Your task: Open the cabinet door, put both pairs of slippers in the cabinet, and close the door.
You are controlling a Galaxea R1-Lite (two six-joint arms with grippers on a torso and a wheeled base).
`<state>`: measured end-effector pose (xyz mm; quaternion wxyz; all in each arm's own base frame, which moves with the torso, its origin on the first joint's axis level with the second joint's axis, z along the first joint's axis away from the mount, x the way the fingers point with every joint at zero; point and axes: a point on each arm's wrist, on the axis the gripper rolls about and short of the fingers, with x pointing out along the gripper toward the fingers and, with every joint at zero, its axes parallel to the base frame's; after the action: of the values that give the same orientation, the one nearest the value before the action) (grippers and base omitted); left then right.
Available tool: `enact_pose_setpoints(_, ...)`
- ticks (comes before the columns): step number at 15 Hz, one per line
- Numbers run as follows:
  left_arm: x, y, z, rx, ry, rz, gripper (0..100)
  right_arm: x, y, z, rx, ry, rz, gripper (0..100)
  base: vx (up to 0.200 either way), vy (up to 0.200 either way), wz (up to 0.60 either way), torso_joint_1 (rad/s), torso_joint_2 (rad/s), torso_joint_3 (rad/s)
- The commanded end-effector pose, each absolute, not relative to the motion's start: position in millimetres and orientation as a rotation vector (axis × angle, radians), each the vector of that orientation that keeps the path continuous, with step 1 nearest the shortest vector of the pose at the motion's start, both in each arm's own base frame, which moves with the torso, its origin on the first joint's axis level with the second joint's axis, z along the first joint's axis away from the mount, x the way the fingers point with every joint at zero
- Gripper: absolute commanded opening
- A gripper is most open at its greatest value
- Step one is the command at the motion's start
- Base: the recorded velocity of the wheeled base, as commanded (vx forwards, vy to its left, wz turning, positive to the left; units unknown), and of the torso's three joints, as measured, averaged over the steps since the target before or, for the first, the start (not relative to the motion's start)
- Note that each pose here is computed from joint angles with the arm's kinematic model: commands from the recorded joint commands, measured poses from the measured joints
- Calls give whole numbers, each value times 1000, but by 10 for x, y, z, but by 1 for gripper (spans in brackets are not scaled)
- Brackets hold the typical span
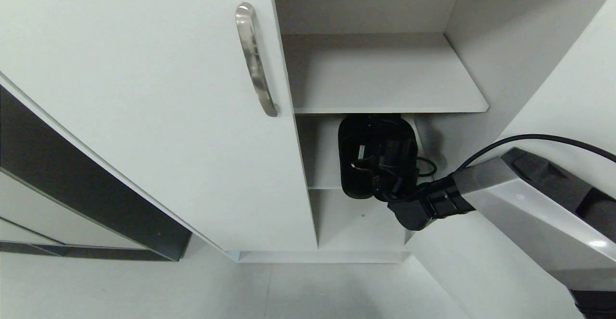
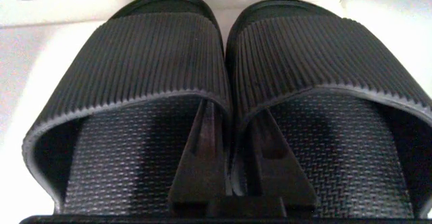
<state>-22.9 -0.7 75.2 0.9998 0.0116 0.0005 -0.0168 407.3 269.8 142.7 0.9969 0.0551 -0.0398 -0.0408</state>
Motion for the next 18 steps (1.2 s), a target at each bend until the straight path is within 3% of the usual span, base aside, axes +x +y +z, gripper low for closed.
enact_pose_setpoints(1, -228, -7, 752, 23, 3, -34, 0, 4079, 2707, 1441, 109, -79, -72, 0, 0, 0, 0, 0, 0, 0)
enact_pose_setpoints(8, -228, -7, 752, 23, 3, -34, 0, 4087, 2733, 1373, 97, -60, -60, 0, 0, 0, 0, 0, 0, 0)
enact_pose_setpoints(9, -228, -7, 752, 23, 3, -34, 0, 4083, 2740, 1361, 96, -58, -58, 100, 0, 0, 0, 0, 0, 0)
enact_pose_setpoints(14, -228, -7, 752, 23, 3, -34, 0, 3845, 2718, 1398, 79, -28, -45, 100, 0, 0, 0, 0, 0, 0)
enact_pose_setpoints(18, -228, -7, 752, 24, 3, -34, 0, 3194, 2602, 1578, 86, -33, 4, 100, 0, 0, 0, 0, 0, 0)
